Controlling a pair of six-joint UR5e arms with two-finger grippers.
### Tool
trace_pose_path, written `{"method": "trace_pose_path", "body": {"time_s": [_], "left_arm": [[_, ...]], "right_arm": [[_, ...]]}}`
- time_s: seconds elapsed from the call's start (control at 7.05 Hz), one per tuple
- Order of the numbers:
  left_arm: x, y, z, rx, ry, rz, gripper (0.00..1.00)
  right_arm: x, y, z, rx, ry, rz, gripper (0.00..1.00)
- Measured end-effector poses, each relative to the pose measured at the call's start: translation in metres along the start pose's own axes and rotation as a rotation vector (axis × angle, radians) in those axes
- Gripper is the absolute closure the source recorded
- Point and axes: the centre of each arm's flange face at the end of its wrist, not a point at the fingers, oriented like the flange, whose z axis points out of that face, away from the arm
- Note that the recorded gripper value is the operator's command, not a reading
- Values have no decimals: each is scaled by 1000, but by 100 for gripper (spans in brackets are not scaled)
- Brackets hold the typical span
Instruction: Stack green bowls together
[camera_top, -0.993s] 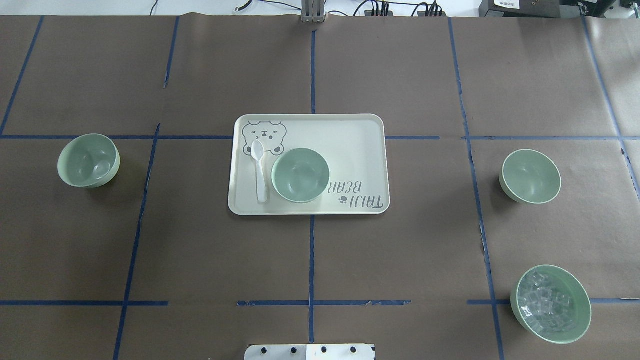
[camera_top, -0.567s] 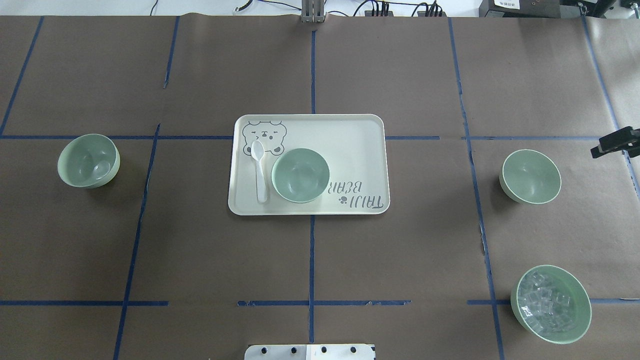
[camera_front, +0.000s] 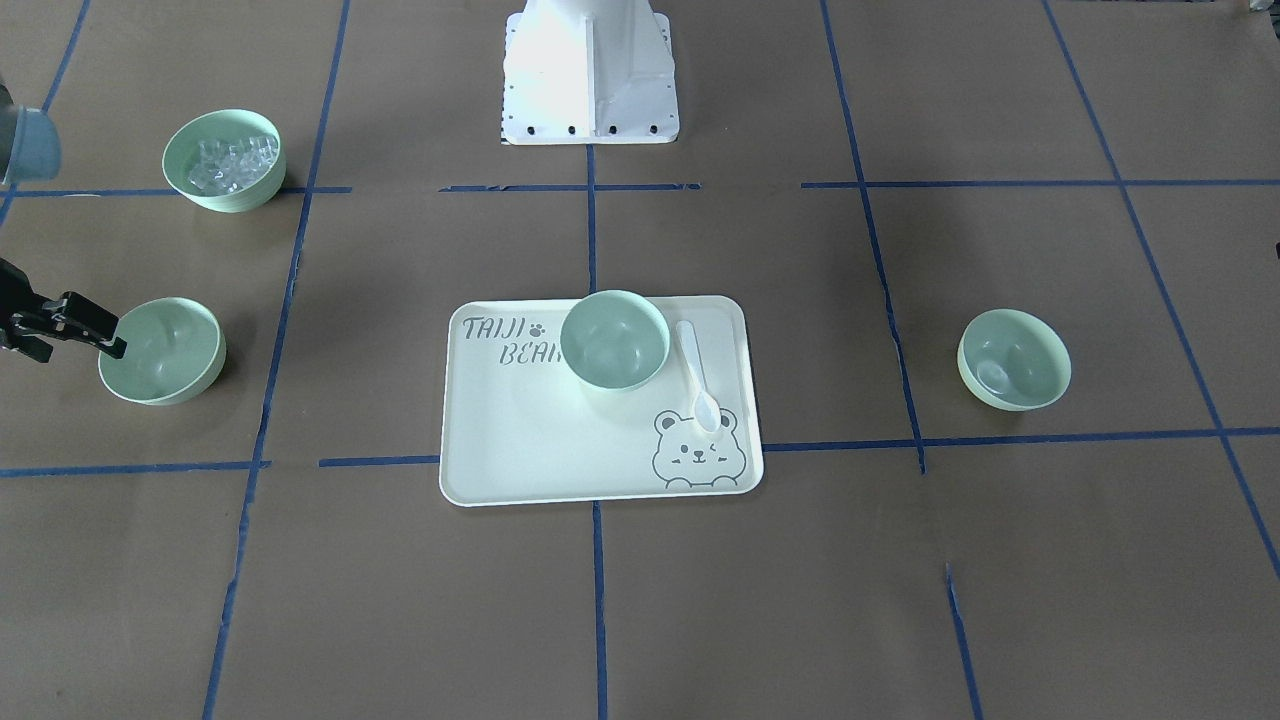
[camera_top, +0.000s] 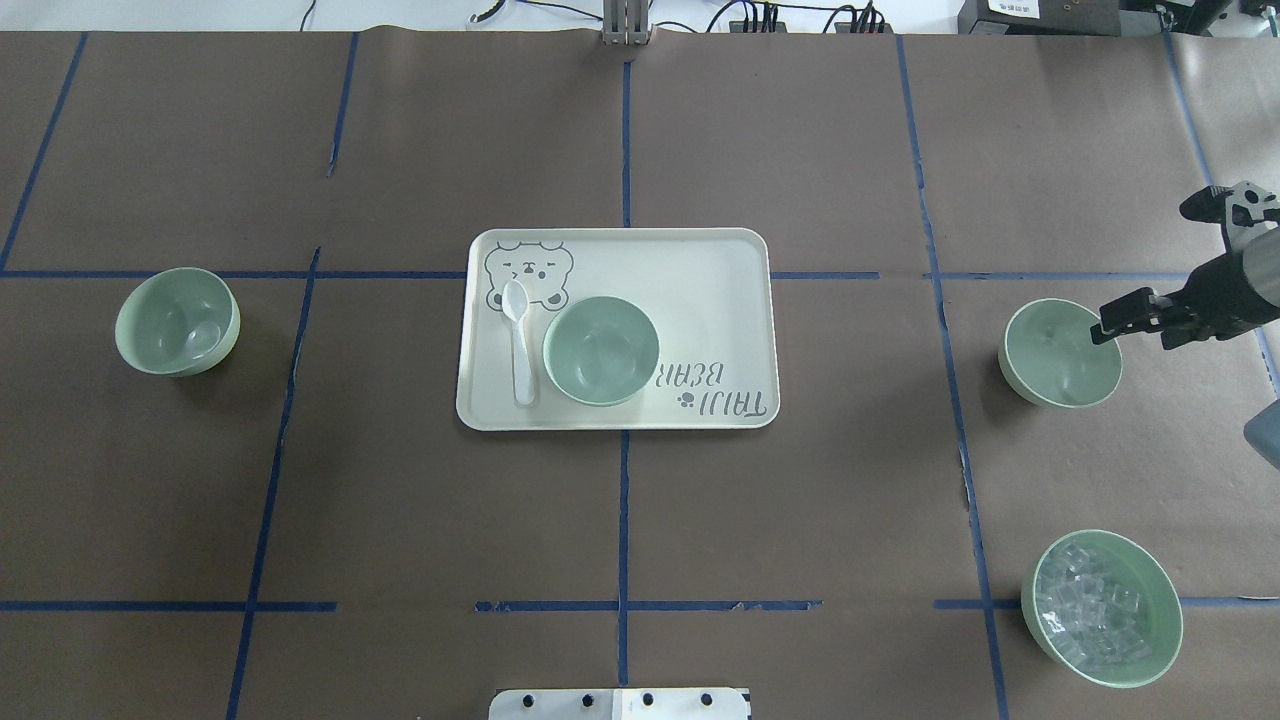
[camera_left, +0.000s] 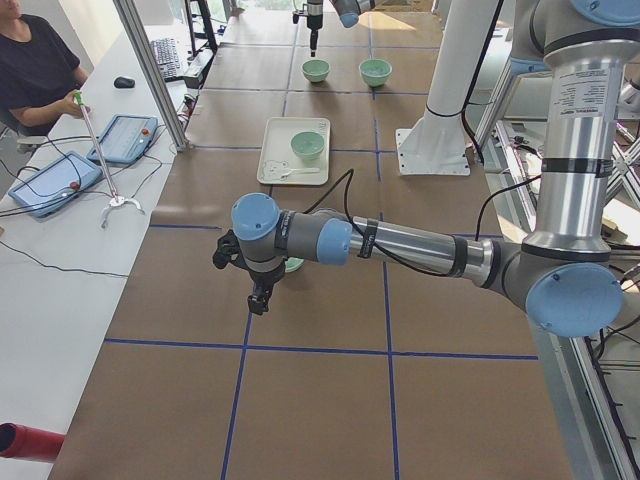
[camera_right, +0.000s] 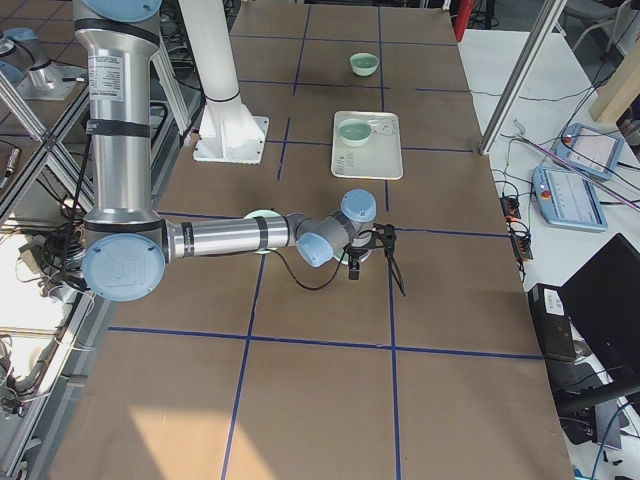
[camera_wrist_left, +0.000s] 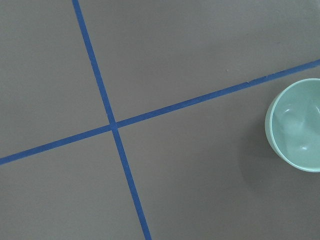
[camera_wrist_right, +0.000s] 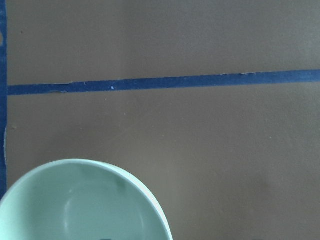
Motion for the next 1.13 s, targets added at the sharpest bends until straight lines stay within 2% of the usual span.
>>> {"method": "trace_pose_path", "body": {"time_s": [0.14, 0.28, 0.71, 0.85, 1.13], "left_arm": [[1, -1, 0, 4, -1, 5, 0], [1, -1, 0, 5, -1, 8, 0], [2, -1, 0, 8, 0, 11, 0], [3, -2, -1, 10, 3, 13, 0], [7, -3, -3, 15, 16, 17, 0]], "right_arm": [[-7, -2, 10, -9, 4, -9, 94], [-10, -2, 16, -12, 11, -15, 100], [-16, -1, 17, -7, 13, -27, 100], [-31, 0, 3, 9, -11, -46, 100], [-111, -1, -33, 46, -94, -33, 100]]}}
